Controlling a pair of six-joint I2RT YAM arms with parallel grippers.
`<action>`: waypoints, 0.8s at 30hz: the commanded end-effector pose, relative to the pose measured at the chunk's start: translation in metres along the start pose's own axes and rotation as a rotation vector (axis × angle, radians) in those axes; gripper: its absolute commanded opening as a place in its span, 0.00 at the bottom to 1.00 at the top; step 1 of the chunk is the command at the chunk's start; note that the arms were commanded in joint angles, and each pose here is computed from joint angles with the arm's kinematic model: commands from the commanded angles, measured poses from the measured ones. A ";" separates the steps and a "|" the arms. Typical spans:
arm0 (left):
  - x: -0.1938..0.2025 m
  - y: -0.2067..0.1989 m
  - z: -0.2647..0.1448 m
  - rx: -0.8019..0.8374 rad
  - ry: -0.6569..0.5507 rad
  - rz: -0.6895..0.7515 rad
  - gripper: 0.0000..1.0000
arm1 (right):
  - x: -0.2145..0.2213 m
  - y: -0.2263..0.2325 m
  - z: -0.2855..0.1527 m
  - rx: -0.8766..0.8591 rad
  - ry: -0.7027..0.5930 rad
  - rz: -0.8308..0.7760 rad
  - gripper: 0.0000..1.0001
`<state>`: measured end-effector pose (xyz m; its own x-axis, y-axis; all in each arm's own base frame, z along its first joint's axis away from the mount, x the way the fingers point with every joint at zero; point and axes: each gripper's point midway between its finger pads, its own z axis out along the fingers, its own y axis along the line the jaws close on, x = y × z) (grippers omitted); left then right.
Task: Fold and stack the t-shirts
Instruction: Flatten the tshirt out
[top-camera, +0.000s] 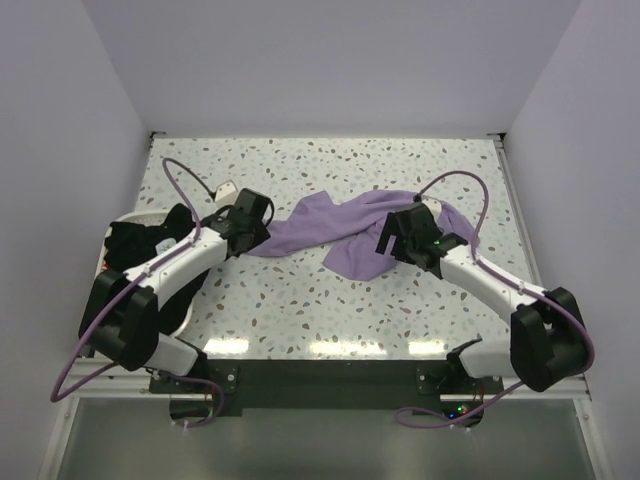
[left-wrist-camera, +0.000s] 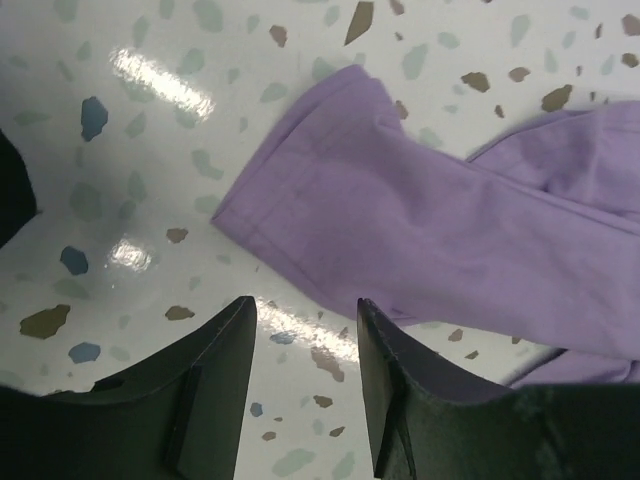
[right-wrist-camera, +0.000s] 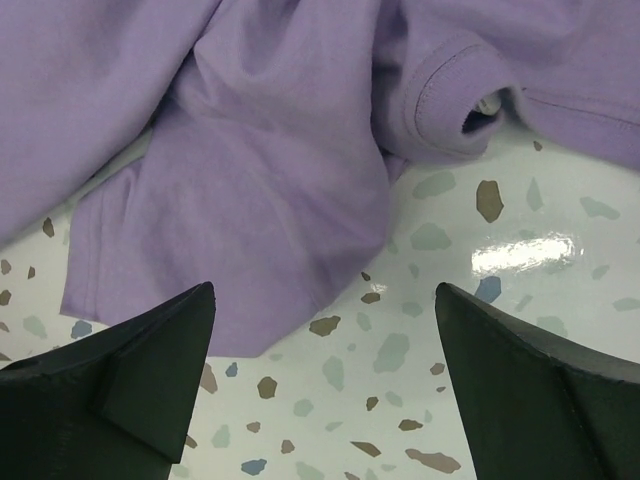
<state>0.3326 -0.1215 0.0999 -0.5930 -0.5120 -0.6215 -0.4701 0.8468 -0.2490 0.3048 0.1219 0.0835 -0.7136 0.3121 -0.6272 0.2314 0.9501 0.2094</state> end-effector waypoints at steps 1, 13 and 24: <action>-0.003 0.020 0.002 -0.102 -0.038 -0.065 0.49 | -0.007 0.014 0.005 -0.061 -0.023 0.050 0.94; 0.017 0.039 0.043 -0.219 0.016 -0.072 0.47 | 0.002 0.008 0.015 -0.059 -0.004 0.071 0.94; 0.023 0.031 0.074 -0.152 0.041 -0.134 0.53 | 0.010 0.006 0.019 -0.073 0.009 0.080 0.94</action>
<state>0.3367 -0.0930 0.0207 -0.5944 -0.5893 -0.5472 -0.6343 0.7618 -0.1314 0.3046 0.1273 0.0623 -0.7241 0.3594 -0.5886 0.2371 0.9312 0.2768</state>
